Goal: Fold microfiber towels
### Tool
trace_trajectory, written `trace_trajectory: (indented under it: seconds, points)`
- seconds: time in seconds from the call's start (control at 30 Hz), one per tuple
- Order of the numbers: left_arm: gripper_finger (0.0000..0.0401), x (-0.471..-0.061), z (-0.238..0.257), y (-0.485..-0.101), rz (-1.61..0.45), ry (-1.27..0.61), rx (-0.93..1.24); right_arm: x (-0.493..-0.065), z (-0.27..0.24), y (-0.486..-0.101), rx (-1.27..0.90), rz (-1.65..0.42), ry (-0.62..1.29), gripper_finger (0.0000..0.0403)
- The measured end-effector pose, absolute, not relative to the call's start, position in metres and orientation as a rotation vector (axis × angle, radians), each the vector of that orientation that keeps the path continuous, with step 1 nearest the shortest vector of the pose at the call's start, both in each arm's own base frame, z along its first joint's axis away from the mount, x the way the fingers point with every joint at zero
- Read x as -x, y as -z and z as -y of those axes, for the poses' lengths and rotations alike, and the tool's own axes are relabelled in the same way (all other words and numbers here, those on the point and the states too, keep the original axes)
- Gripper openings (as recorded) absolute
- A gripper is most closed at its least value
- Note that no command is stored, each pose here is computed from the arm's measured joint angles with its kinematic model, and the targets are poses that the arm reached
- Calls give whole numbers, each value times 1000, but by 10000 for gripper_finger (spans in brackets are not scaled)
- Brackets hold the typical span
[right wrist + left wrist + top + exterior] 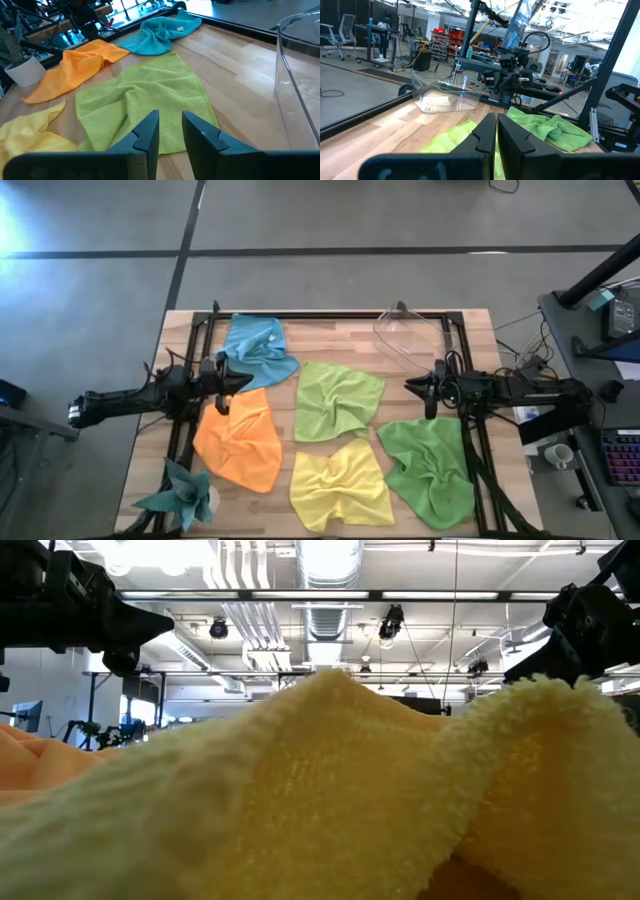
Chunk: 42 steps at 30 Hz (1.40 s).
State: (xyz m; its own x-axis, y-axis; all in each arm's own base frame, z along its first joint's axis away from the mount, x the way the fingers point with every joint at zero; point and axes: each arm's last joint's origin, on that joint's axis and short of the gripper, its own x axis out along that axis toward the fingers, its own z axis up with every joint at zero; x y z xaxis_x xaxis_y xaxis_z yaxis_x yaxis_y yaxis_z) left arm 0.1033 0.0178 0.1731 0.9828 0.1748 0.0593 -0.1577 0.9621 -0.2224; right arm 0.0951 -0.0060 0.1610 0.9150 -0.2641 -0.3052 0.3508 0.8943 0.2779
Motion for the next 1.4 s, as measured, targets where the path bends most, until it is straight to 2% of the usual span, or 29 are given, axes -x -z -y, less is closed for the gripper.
trace_trajectory:
  seconds: [0.43,0.97,1.23,1.4]
  points:
    - [2,-103,-18,-173,79,-169,219,-95,7,-162,-341,-252,340,82]
    - [2,-103,-18,-173,79,-169,219,-99,6,-180,-386,-56,303,82]
    - [2,-103,-18,-173,79,-169,216,-99,7,-198,-490,56,300,82]
    - [2,-103,-18,-173,79,-169,217,-99,7,-227,-499,109,307,82]
